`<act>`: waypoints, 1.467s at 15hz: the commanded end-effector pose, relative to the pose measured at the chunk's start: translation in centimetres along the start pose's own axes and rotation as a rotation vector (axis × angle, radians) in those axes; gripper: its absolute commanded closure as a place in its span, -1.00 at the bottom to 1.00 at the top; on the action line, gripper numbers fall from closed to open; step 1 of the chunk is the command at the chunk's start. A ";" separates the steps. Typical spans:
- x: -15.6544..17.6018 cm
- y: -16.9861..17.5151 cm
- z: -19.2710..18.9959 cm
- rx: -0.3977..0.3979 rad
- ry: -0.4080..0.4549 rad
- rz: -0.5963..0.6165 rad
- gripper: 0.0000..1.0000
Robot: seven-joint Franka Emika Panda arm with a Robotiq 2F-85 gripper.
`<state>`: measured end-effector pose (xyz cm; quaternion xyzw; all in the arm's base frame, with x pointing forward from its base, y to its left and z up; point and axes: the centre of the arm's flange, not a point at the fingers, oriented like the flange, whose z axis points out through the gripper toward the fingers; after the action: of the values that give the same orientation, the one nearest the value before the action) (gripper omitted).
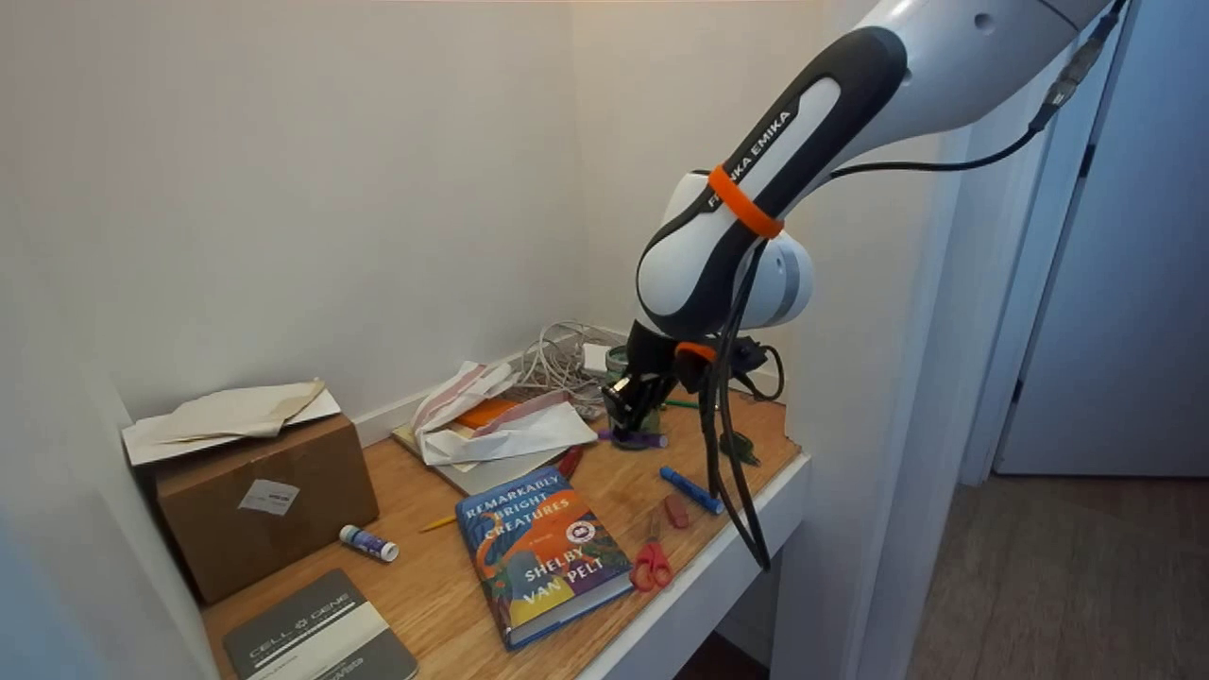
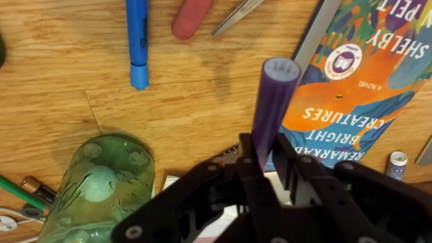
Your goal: Put the purple marker on the table then put the blue marker on top of the glass jar
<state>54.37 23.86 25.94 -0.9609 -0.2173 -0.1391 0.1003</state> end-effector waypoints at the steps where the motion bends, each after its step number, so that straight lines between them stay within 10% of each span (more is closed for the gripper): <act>1: -0.2 0.9 3.1 0.026 0.022 0.032 0.91; 14: -1.1 1.6 11.8 0.071 0.121 0.084 0.91; 16: -0.5 1.7 11.3 0.068 0.123 0.085 0.13; 22: -0.1 2.1 8.4 0.010 0.104 0.082 -0.72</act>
<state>57.26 24.56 15.72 -0.9552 -0.1737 -0.1905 0.1453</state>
